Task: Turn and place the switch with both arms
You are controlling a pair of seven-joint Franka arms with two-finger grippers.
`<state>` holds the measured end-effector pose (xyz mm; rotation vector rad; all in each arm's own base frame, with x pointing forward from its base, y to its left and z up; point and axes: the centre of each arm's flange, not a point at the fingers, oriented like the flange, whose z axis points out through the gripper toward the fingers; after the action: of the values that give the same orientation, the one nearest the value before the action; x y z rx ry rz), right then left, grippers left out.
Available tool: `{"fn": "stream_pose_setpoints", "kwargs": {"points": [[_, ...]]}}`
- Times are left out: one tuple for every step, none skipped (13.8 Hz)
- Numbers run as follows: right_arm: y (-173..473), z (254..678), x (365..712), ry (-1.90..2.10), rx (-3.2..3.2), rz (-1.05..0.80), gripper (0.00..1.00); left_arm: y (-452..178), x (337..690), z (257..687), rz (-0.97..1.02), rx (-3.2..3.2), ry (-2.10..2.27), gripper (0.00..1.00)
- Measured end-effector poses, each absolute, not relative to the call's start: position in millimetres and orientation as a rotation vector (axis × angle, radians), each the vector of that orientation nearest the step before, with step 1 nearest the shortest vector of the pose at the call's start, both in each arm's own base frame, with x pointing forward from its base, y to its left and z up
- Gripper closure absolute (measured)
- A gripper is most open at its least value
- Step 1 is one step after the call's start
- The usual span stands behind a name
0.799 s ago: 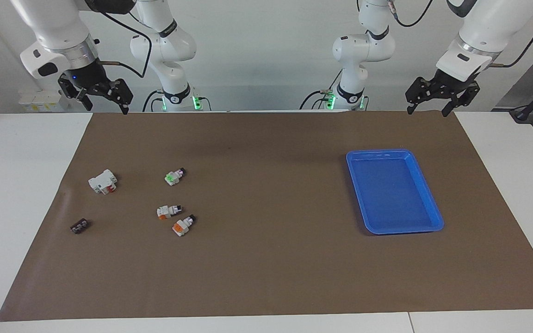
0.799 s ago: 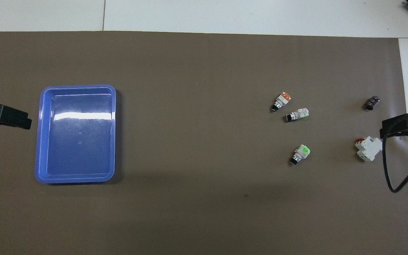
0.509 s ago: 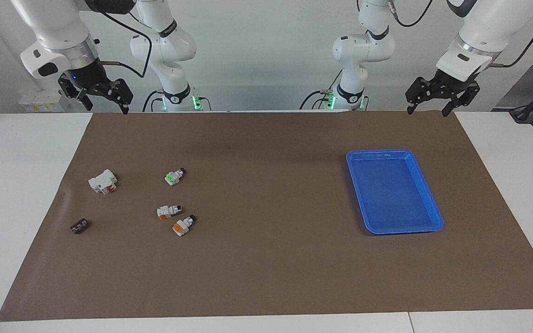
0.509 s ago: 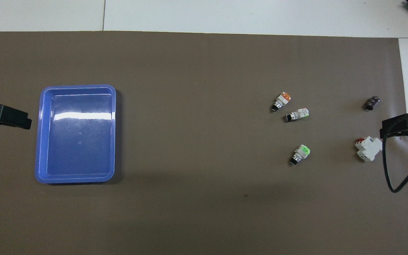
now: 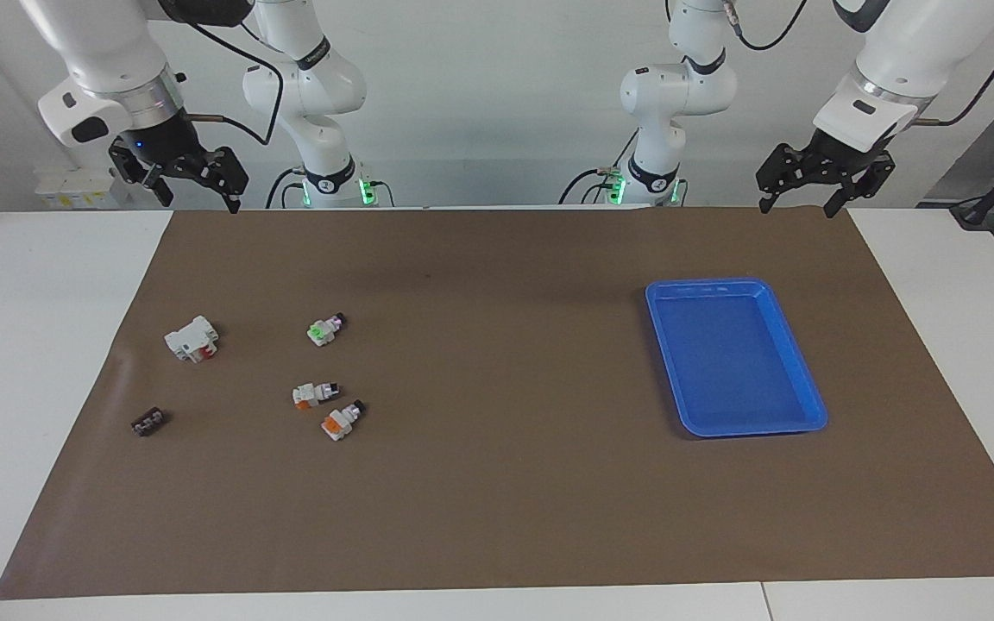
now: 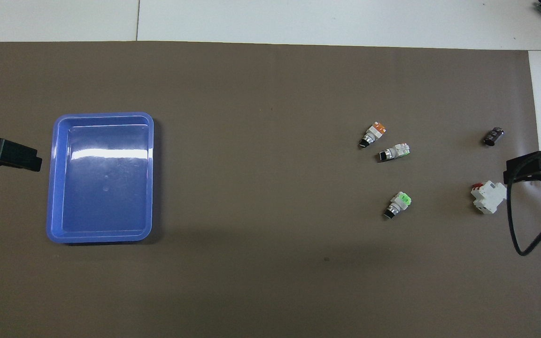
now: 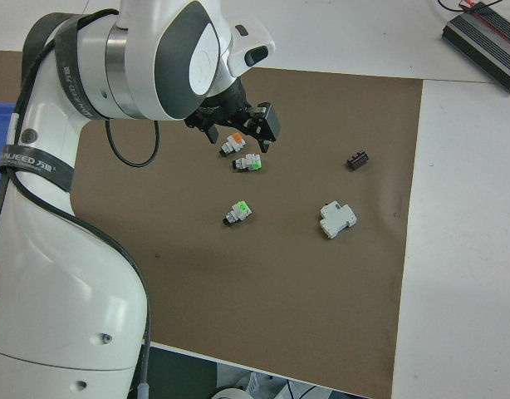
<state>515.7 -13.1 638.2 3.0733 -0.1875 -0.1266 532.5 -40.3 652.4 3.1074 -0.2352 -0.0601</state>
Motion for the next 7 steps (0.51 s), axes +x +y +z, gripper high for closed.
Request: {"fn": "stream_pose_setpoints", "kwargs": {"points": [[-13.0,637.5,515.2,-0.187,3.073,-0.13,0.0,-40.3,532.5,652.4,-0.06,3.107,-0.235,0.0],[-13.0,637.0,514.6,-0.187,3.073,-0.132,0.0,-40.3,532.5,652.4,-0.06,3.107,-0.235,0.0],[-13.0,636.8,514.1,-0.187,3.073,-0.133,0.0,-40.3,532.5,652.4,-0.06,3.107,-0.235,0.0],[-13.0,636.5,513.9,-0.187,3.073,-0.134,0.0,-40.3,532.5,652.4,-0.06,3.107,-0.235,0.0],[-13.0,636.2,513.7,-0.186,3.073,-0.135,0.0,-40.3,532.5,652.4,-0.06,3.107,-0.235,0.0],[-13.0,634.9,513.3,-0.186,3.073,-0.14,0.0,-40.3,532.5,652.4,-0.06,3.107,-0.235,0.0],[-13.0,632.6,512.2,-0.186,3.072,-0.148,0.0,-40.3,532.5,652.4,-0.06,3.107,-0.235,0.0]]}}
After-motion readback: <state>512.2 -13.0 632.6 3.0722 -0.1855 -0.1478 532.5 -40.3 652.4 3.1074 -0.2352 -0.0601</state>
